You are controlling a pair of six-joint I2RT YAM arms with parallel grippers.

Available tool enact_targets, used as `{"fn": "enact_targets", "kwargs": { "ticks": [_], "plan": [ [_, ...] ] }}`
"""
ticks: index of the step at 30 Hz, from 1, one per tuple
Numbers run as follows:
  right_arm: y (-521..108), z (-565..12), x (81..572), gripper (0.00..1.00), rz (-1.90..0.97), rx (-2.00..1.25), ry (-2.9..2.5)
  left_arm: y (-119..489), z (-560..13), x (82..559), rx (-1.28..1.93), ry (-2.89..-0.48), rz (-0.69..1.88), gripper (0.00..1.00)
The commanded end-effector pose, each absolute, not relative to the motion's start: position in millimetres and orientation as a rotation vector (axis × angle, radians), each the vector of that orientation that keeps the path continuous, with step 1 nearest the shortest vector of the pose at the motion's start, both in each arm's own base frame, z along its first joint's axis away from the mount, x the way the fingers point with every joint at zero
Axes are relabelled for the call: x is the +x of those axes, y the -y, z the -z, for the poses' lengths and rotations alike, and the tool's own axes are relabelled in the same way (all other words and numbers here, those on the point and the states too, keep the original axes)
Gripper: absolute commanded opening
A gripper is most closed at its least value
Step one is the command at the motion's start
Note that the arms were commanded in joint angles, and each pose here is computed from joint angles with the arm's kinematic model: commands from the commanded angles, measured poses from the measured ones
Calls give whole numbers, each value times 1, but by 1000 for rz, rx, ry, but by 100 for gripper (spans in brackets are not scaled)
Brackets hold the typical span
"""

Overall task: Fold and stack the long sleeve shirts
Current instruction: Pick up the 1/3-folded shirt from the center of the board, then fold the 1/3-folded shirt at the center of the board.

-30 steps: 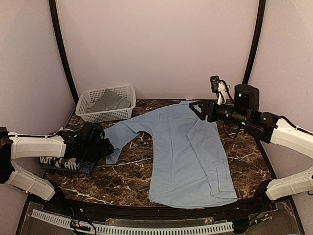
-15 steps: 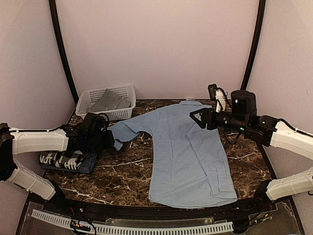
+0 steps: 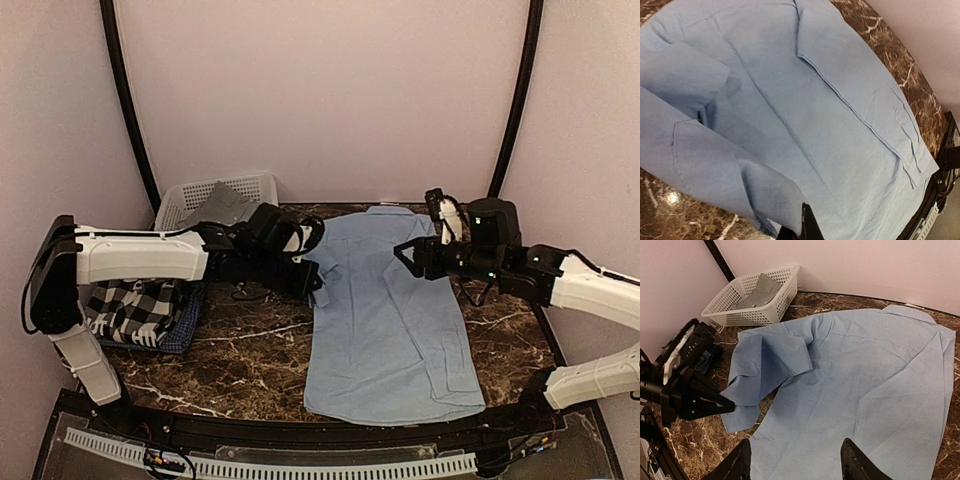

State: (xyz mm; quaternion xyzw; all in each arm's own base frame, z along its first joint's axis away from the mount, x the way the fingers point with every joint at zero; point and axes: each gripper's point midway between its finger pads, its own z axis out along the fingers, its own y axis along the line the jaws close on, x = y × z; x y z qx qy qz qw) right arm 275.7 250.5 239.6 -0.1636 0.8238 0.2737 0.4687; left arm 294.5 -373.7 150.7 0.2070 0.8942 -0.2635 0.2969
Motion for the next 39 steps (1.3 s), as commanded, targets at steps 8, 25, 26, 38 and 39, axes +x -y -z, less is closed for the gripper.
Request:
{"fn": "enact_targets", "kwargs": {
  "ticks": [8,25,26,38,39],
  "plan": [
    [-238,-199,272,58,-588,-386,-2086,426,-105,273,827,-2501,740,29],
    [-275,-174,267,60,-659,-464,-2108,398,-144,289,545,-2464,782,48],
    [-281,-173,267,60,-656,-483,-2104,386,-138,291,477,-2493,756,48],
    [-367,-129,288,58,-386,-732,-2175,264,-136,297,-28,-2501,697,48],
    [-375,-125,289,58,-373,-750,-2181,260,-137,294,-32,-2500,690,48]
  ]
}}
